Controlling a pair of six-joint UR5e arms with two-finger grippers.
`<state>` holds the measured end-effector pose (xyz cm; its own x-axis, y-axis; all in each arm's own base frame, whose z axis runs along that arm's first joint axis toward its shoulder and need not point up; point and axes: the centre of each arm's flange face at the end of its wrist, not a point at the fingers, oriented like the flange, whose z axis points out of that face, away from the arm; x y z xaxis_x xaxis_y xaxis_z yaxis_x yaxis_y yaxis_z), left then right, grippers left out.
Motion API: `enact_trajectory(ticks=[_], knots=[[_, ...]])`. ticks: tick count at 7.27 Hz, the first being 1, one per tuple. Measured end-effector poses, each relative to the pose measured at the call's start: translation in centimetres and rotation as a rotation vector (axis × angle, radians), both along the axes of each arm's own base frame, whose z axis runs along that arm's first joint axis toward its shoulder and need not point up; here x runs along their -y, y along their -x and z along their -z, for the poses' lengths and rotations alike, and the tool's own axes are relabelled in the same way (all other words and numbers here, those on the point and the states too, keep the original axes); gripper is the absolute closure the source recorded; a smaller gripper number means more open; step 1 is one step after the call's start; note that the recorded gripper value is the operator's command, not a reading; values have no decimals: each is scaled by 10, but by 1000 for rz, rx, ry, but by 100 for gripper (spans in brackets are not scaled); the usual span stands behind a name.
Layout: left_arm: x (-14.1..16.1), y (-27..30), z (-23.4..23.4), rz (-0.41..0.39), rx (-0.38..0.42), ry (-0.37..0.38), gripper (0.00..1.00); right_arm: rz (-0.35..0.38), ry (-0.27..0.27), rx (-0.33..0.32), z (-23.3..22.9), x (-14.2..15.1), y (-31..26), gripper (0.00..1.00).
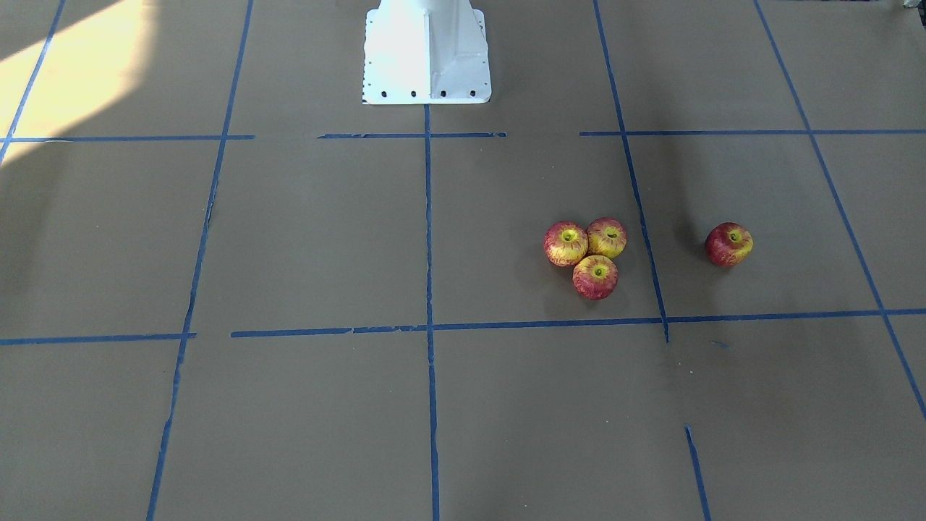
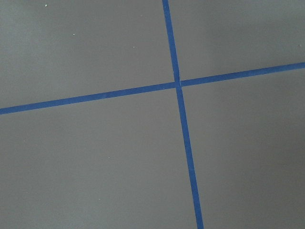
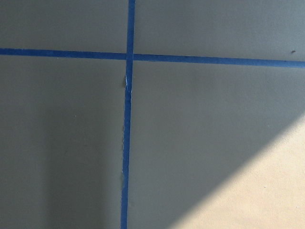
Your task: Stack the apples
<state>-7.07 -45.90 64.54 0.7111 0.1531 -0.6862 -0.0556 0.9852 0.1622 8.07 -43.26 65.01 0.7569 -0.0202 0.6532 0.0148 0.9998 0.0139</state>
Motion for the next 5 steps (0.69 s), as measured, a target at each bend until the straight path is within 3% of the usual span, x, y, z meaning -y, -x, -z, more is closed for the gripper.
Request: enact_trajectory(ticks=[3, 5], knots=[[0, -1, -1, -4, -3, -5, 0, 0, 0, 0, 0, 0, 0, 0], [5, -19, 8, -38, -55, -39, 0, 0, 0, 0, 0, 0, 0, 0]])
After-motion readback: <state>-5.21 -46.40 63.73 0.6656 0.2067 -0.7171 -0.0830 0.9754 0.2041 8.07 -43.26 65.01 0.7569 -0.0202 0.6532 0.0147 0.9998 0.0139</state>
